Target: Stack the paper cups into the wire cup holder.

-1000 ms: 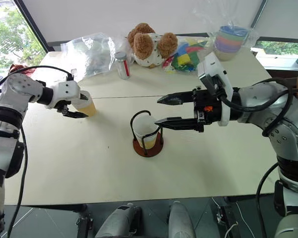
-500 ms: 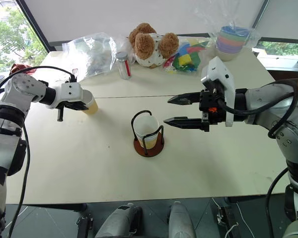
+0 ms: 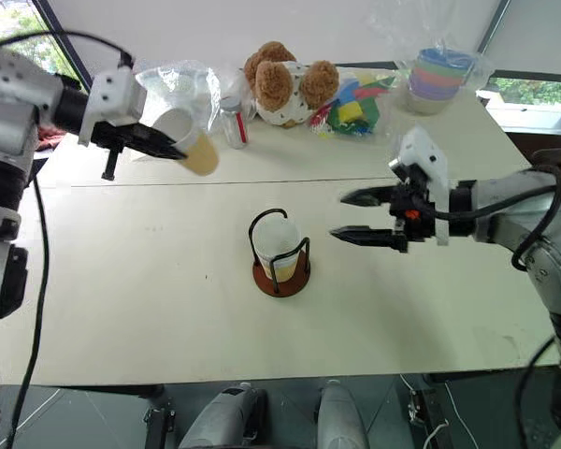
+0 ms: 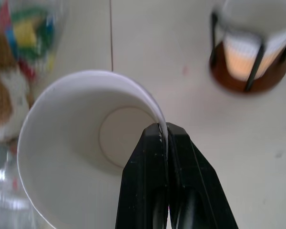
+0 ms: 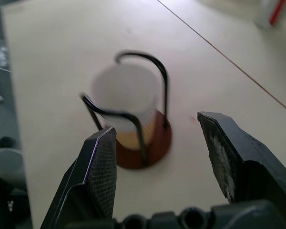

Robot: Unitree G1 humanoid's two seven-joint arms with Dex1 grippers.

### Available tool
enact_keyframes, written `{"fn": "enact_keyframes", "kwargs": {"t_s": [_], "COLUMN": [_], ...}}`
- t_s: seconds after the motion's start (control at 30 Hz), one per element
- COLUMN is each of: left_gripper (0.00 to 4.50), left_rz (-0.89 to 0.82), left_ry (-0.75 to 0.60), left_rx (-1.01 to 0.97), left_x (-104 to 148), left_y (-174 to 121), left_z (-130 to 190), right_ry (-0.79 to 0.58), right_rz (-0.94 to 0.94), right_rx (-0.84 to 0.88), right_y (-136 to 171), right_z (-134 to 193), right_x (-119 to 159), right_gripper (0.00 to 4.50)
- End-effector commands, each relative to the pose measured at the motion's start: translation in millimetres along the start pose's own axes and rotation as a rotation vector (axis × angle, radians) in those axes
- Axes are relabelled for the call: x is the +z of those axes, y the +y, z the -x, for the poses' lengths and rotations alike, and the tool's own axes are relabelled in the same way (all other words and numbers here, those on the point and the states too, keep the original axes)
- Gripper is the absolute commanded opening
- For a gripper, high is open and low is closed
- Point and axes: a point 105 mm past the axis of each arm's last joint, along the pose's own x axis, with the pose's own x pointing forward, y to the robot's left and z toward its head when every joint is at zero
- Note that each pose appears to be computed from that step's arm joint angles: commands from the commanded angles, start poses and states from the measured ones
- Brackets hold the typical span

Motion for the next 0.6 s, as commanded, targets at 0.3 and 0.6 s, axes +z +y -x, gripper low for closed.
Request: {"fn": "enact_keyframes", "kwargs": {"t_s": [0.3,0.6], "left_gripper": [0.04,0.04], "left_rz": [-0.100,-0.137], "left_ry": [-0.175,-0.127], "left_rx": [-0.334,-0.371], "left_x": [45.1,32.4], "left_y": [-31.9,-28.5], "left_z": [-55.6,-69.2], "right_ry": [-0.027,-0.046], "right_rz": [0.052,0.034], "right_rx": [-0.068,-0.086], "right_y": [11.3,16.5], "right_z": [20.7,19.4], "right_x": [14.9,16.2], "right_gripper": [2.97,2.97]}}
